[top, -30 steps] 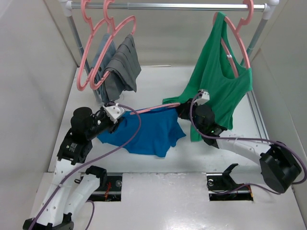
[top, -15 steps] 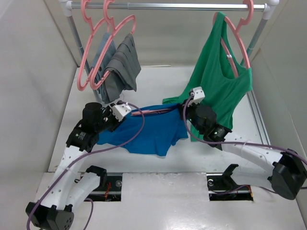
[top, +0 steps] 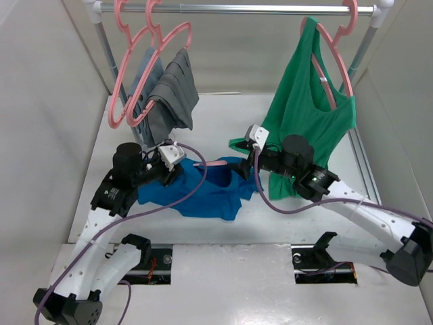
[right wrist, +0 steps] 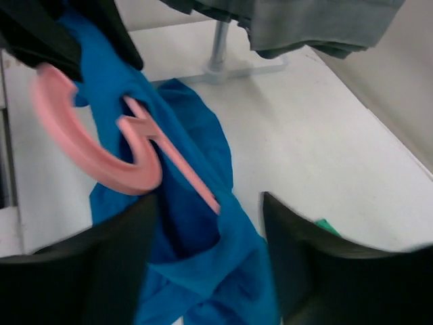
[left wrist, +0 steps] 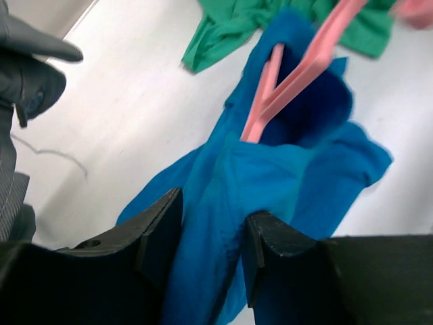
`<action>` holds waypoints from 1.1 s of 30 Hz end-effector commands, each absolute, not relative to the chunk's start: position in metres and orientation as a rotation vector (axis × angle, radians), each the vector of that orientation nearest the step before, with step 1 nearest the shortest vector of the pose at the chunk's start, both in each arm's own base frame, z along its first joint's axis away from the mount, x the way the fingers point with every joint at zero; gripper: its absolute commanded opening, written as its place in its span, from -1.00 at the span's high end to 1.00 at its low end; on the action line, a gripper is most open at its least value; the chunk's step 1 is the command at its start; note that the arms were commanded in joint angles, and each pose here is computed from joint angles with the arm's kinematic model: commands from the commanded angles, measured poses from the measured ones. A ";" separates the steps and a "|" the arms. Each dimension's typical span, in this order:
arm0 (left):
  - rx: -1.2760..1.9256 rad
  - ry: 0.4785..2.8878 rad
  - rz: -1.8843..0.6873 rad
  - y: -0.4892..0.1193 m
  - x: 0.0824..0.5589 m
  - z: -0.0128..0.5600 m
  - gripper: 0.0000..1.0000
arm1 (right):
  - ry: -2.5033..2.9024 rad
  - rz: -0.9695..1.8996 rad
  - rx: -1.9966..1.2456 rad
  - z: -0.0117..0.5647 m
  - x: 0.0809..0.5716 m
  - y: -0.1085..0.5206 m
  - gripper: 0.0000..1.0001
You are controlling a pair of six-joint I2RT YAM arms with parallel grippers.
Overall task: Place the t-shirt on the hanger
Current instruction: Place tshirt on hanger
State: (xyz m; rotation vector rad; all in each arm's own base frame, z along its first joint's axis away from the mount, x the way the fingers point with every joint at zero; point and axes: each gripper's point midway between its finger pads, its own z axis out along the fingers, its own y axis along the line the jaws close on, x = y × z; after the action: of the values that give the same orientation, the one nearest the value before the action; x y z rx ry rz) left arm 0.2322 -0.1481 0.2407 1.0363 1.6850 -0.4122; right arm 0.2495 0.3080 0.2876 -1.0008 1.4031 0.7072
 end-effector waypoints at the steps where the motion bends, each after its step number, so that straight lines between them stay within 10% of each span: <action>1: 1.002 1.512 -0.516 -0.168 0.229 0.295 1.00 | 1.303 0.678 -1.158 0.322 0.224 0.298 -0.54; 10: 0.981 1.469 -0.637 -0.183 0.224 0.306 1.00 | 1.256 0.672 -1.351 0.291 0.201 0.293 -0.64; 28: 1.107 1.476 -0.489 -0.167 0.219 0.271 1.00 | 1.312 0.837 -1.350 0.212 0.321 0.368 -0.58; 33: 1.101 1.469 -0.476 -0.167 0.223 0.280 1.00 | 1.257 0.845 -1.408 0.207 0.319 0.384 -0.16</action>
State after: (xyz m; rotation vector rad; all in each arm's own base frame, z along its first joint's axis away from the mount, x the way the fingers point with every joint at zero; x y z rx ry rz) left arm 0.2202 -0.1641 0.2513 1.0933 1.5627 -0.5042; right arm 0.3192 0.3626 0.1699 -1.3697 1.4543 0.8270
